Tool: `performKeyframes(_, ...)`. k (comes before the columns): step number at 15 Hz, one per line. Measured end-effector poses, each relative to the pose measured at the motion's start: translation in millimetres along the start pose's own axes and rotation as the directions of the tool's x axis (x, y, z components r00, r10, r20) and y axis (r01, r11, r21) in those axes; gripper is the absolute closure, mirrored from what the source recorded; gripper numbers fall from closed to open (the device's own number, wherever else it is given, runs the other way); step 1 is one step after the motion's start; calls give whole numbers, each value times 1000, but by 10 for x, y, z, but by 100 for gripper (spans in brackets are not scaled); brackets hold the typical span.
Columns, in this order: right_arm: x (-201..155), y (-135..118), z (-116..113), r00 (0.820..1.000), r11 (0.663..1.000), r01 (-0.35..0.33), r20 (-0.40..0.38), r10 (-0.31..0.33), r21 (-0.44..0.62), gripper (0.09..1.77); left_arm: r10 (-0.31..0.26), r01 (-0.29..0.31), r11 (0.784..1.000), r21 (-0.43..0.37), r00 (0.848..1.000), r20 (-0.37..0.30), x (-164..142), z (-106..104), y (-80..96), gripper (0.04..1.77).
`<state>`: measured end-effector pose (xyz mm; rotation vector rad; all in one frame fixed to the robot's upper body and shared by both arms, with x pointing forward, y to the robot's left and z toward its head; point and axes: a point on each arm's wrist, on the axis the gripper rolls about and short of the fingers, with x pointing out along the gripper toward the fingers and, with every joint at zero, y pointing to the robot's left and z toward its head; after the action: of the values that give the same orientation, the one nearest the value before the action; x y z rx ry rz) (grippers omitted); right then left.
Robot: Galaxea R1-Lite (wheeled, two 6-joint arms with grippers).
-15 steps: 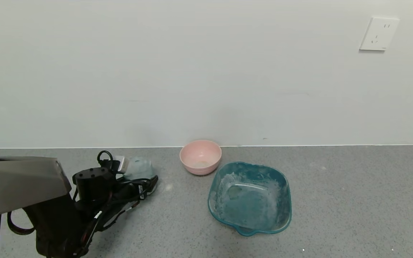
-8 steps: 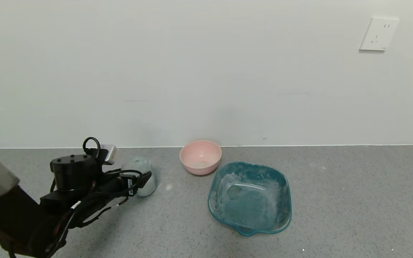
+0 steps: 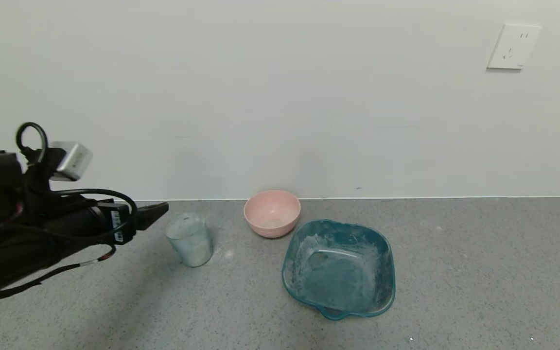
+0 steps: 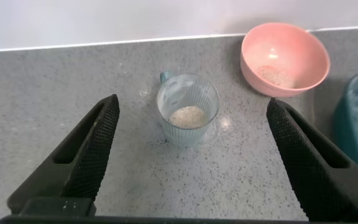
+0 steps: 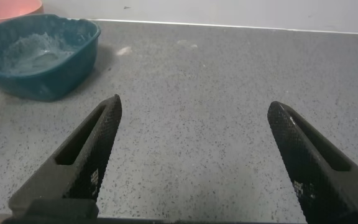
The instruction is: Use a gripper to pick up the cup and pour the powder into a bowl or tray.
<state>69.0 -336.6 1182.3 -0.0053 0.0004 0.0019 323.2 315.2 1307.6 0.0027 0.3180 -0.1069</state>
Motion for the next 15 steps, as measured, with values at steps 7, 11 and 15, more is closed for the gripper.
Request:
performKeyframes(7, 0, 0, 0, 1000, 1000, 1, 0, -1, 1, 15, 15, -15, 1000, -1, 991, 134, -1022, 258, -21, 11)
performKeyframes(11, 0, 0, 0, 1000, 1000, 0, 0, 0, 1, 15, 17, -18, 1000, 0, 981, 192, -1563, 174, -42, 10)
performKeyframes(15, 0, 0, 0, 1000, 1000, 1, 0, -1, 1, 15, 39, -38, 999, -7, 964, 263, -2106, -29, -59, 10)
